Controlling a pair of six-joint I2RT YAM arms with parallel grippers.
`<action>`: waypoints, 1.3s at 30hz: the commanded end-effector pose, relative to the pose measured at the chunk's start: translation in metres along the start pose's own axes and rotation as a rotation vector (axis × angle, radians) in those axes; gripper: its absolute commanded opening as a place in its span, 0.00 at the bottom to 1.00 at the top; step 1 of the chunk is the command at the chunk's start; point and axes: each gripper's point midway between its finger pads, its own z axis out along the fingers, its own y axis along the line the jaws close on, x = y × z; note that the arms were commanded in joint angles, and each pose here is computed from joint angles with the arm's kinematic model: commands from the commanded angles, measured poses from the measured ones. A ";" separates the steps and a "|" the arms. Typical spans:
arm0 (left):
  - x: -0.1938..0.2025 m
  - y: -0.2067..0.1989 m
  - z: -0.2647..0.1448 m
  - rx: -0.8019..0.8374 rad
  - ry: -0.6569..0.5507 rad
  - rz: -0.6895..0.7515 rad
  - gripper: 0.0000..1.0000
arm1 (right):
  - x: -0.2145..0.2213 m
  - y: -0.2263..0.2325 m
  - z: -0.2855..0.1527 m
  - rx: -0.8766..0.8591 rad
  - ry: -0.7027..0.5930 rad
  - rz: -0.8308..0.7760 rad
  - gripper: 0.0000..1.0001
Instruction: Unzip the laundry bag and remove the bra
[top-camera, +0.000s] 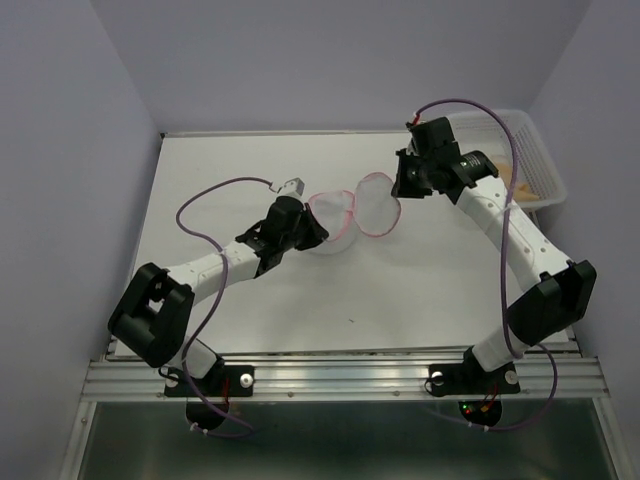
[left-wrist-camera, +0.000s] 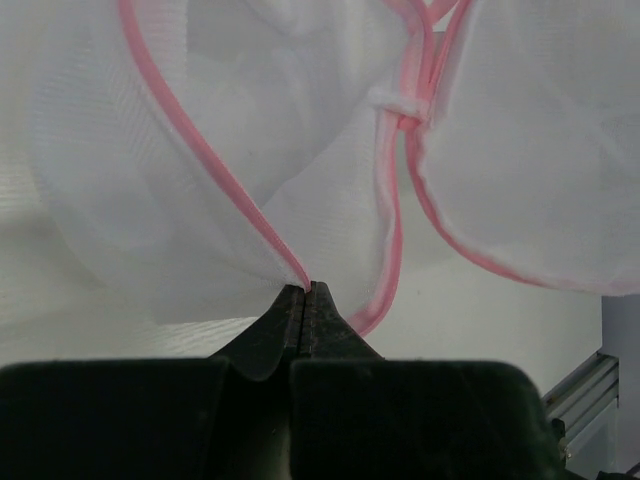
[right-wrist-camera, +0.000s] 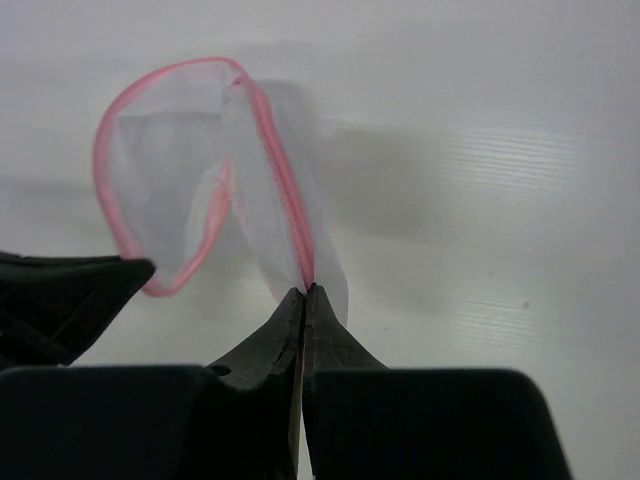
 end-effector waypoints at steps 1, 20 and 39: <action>-0.021 -0.022 0.006 0.085 -0.090 -0.010 0.00 | 0.000 0.062 -0.011 -0.333 0.058 -0.010 0.01; -0.012 -0.016 0.016 0.066 -0.088 -0.034 0.00 | -0.043 0.158 0.011 -0.785 0.098 0.223 0.06; -0.023 0.001 0.012 -0.047 -0.135 -0.064 0.27 | -0.038 0.188 0.132 -0.743 0.095 0.219 0.52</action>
